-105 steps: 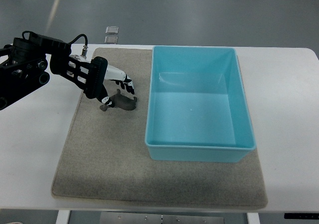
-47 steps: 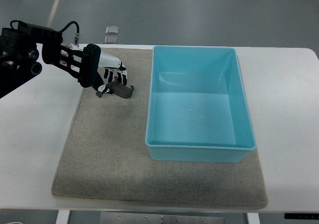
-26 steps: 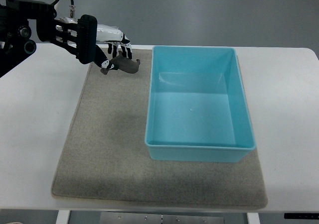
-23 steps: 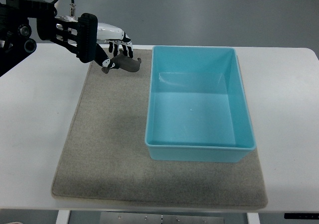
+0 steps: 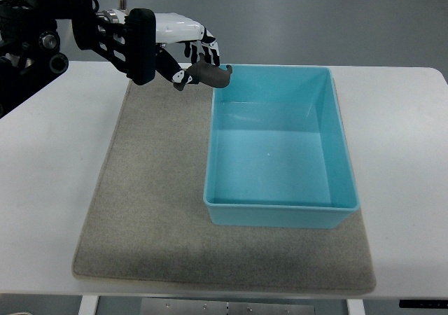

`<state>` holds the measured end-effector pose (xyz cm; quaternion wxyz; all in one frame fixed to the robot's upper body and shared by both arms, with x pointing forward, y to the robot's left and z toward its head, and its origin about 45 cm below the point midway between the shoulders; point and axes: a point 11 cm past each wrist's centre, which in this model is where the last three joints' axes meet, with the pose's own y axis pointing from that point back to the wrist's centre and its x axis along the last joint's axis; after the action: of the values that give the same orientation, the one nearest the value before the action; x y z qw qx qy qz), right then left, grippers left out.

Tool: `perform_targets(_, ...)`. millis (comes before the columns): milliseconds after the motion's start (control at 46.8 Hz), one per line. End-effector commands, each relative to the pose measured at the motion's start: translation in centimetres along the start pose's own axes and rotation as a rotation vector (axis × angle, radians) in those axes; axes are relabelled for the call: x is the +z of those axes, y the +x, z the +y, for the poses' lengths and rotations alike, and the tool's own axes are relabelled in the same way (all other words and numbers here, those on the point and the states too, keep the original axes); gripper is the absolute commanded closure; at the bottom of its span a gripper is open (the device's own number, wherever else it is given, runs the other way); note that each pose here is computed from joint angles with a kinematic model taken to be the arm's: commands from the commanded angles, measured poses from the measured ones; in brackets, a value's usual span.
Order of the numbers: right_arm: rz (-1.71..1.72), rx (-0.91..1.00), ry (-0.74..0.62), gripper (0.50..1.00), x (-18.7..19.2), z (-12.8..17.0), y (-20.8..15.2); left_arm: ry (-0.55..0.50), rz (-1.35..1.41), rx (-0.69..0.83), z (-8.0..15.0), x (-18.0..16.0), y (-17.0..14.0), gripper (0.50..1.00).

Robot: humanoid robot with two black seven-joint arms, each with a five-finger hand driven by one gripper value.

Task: Place brown hippo in blue box with left hand
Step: 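Lift the hippo with the left hand and carry it over the blue box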

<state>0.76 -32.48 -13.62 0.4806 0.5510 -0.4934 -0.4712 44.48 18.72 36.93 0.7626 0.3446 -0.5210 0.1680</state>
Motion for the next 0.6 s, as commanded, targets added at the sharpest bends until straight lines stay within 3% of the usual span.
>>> perform_targets(0, 0.000, 0.000, 0.000, 0.564, 0.0, 0.0, 0.0, -0.019, 0.004, -0.002, -0.6, 0.6, -0.2, 1.000)
perform_targets(577, 0.000, 0.000, 0.000, 0.564, 0.0, 0.0, 0.0, -0.155, 0.069, -0.011, -4.3, 5.1, -1.7, 1.000)
